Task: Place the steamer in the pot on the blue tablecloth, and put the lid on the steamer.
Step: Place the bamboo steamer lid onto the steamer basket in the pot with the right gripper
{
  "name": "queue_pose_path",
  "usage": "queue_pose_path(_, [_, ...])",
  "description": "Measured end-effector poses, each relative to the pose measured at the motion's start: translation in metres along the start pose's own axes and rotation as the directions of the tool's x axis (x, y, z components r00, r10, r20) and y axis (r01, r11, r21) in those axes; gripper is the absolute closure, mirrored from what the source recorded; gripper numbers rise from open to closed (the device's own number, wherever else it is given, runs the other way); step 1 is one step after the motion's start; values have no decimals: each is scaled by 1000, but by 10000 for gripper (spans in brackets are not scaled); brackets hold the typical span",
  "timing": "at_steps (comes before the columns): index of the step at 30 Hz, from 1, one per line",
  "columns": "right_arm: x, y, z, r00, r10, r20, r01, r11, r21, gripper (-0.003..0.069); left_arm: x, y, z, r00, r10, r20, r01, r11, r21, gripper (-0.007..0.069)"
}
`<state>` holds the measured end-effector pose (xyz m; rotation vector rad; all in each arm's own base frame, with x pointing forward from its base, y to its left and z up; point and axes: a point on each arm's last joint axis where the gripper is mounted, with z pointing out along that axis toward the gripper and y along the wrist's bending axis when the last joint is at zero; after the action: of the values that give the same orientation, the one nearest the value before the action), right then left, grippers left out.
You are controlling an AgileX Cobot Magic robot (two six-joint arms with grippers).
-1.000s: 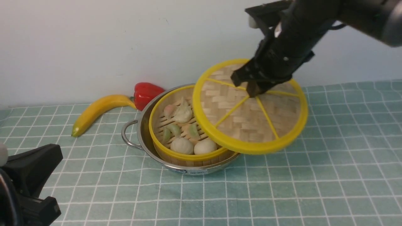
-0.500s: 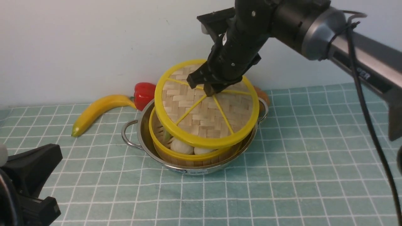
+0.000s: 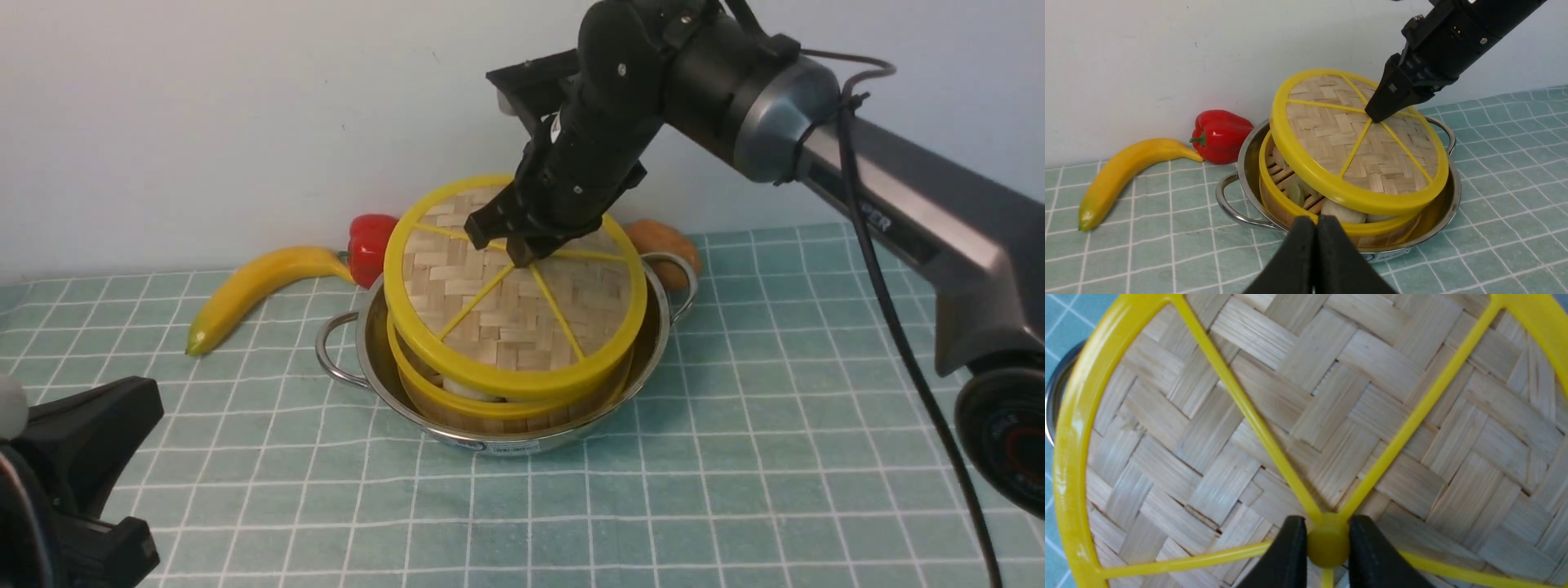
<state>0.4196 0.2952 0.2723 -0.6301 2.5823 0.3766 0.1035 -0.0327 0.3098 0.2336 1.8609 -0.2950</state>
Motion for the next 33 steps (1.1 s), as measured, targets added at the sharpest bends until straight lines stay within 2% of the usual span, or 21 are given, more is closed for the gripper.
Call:
queue_pose_path(14, [6, -3, 24, 999, -17, -47, 17, 1000, 5, 514, 1, 0, 0, 1000, 9, -15, -9, 1000, 5, 634])
queue_pose_path(33, [1, 1, 24, 998, -56, 11, 56, 998, -35, 514, 1, 0, 0, 1000, 9, -15, -9, 1000, 5, 634])
